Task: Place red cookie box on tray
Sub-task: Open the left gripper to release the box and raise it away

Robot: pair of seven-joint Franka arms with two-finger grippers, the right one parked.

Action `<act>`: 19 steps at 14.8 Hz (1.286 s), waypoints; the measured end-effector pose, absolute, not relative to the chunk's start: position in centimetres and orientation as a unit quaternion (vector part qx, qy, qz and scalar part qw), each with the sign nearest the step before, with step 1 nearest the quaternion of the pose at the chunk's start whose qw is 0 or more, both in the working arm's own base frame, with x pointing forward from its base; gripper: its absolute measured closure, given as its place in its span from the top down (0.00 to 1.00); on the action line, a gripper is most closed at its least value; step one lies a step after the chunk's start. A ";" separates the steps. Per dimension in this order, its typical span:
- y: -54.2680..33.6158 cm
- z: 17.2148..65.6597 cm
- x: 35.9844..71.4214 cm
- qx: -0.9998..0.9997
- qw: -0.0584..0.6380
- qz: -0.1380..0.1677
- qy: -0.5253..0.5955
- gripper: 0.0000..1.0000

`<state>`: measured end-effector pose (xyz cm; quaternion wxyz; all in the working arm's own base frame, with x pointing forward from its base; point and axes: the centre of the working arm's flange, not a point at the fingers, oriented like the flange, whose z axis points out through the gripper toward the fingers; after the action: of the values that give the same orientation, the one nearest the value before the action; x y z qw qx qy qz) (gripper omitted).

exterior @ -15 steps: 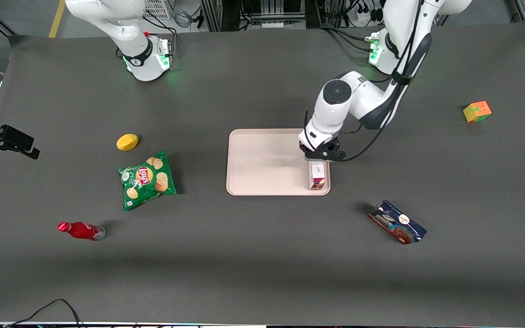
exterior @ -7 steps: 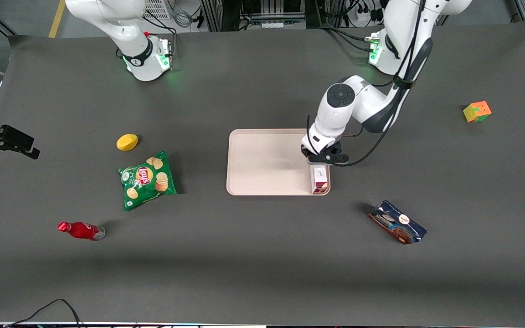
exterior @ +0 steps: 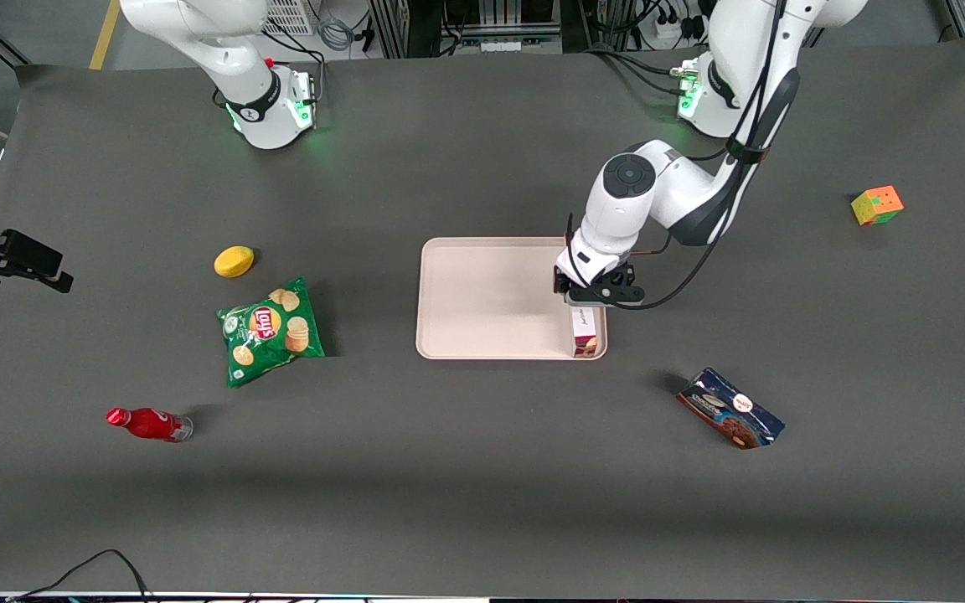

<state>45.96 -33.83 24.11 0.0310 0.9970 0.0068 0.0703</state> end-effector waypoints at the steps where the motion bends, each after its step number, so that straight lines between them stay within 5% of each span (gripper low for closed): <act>1: -33.7 24.9 46.5 0.997 0.024 0.070 0.010 0.92; 2: -33.4 26.0 47.2 0.997 0.013 0.069 0.015 1.00; 12: -18.1 43.0 56.7 0.999 0.020 0.026 0.010 1.00; 16: -9.7 50.2 56.8 1.000 0.009 -0.001 0.012 1.00; 19: -4.5 54.5 56.0 1.000 0.010 0.006 -0.022 1.00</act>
<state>55.96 -4.51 54.49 0.0104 0.9997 -0.0225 0.0060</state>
